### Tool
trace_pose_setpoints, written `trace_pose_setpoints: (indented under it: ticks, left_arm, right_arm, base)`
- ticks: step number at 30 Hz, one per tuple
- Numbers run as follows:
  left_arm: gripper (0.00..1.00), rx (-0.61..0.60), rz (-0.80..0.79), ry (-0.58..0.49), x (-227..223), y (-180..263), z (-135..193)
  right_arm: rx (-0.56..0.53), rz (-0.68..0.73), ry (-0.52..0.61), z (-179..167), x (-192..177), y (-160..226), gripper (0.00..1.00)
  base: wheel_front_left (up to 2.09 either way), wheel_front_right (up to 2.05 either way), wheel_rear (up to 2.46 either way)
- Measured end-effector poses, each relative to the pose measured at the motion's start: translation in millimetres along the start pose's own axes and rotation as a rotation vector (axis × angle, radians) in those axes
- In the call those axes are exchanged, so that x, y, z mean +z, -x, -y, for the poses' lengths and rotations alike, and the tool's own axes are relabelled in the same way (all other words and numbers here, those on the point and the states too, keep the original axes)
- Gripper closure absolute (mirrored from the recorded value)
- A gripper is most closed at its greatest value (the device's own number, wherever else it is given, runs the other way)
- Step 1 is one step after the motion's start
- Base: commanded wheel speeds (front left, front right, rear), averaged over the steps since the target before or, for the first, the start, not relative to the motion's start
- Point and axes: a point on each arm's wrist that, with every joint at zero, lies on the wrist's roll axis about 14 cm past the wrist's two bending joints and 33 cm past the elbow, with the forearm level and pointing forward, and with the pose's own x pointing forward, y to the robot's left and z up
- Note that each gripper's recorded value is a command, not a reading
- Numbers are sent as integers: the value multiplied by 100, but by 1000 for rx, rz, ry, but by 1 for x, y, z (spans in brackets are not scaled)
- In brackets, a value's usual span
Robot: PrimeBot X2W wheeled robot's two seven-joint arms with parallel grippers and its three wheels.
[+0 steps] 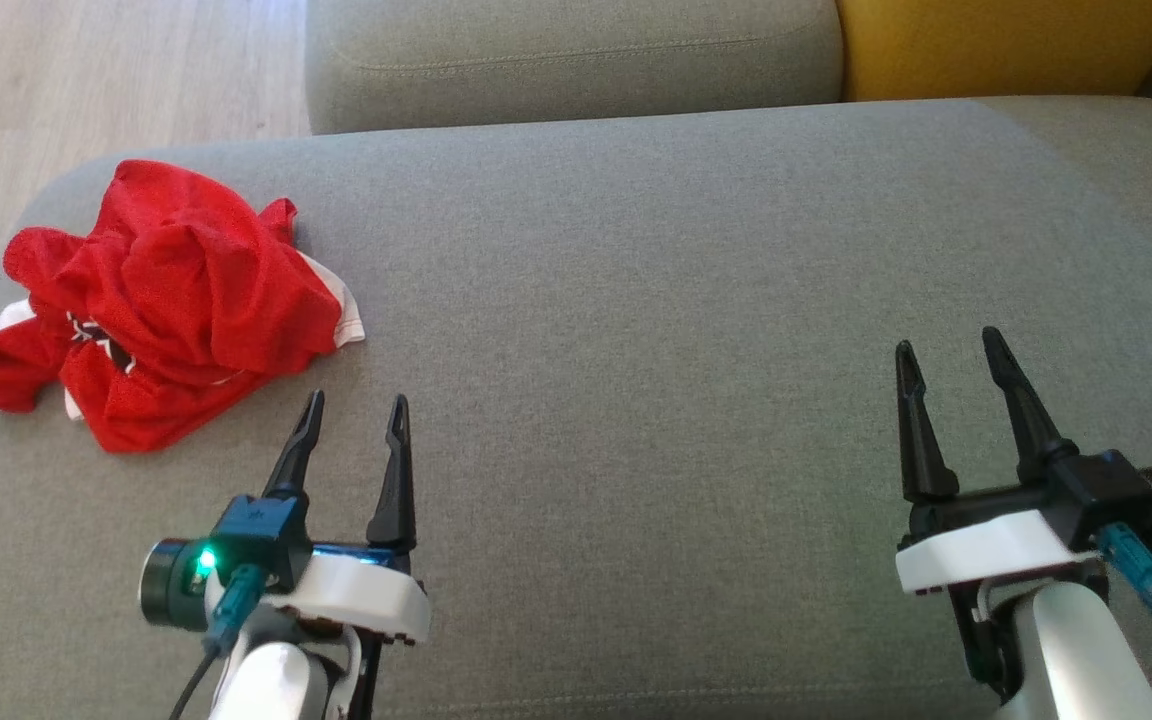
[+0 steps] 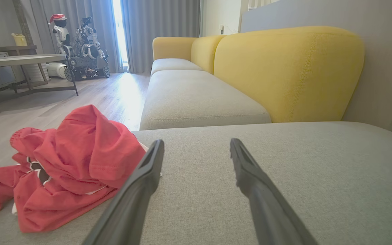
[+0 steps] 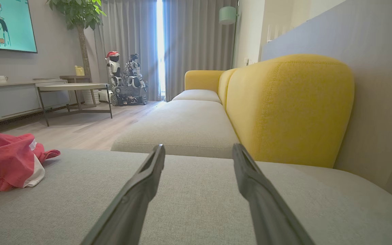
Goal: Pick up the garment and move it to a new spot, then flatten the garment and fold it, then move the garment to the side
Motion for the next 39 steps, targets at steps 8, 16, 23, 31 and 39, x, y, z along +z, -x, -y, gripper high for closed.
trace_pose_setpoints:
  ticks: [8,16,23,31,39]
  left_arm:
    - [0,-1,-22,0,-8,0,-2]
    - [0,-1,-13,-2,-5,-1,-3]
    - [0,-2,-9,-6,-4,0,-3]
    - [0,43,-2,-16,-1,6,-17]
    - [0,178,20,-48,9,27,-58]
  right_arm:
    - [-12,-20,-54,1,-7,3,0]
    - [-3,-36,-70,-3,-12,5,0]
    - [-2,-38,-70,-4,-13,5,0]
    - [71,-39,-74,-27,-13,-3,0]
    - [212,-37,-78,-74,-13,-17,0]
  base:
    - [0,0,0]
    - [0,0,0]
    - [0,0,0]
    - [0,0,0]
    - [0,0,0]
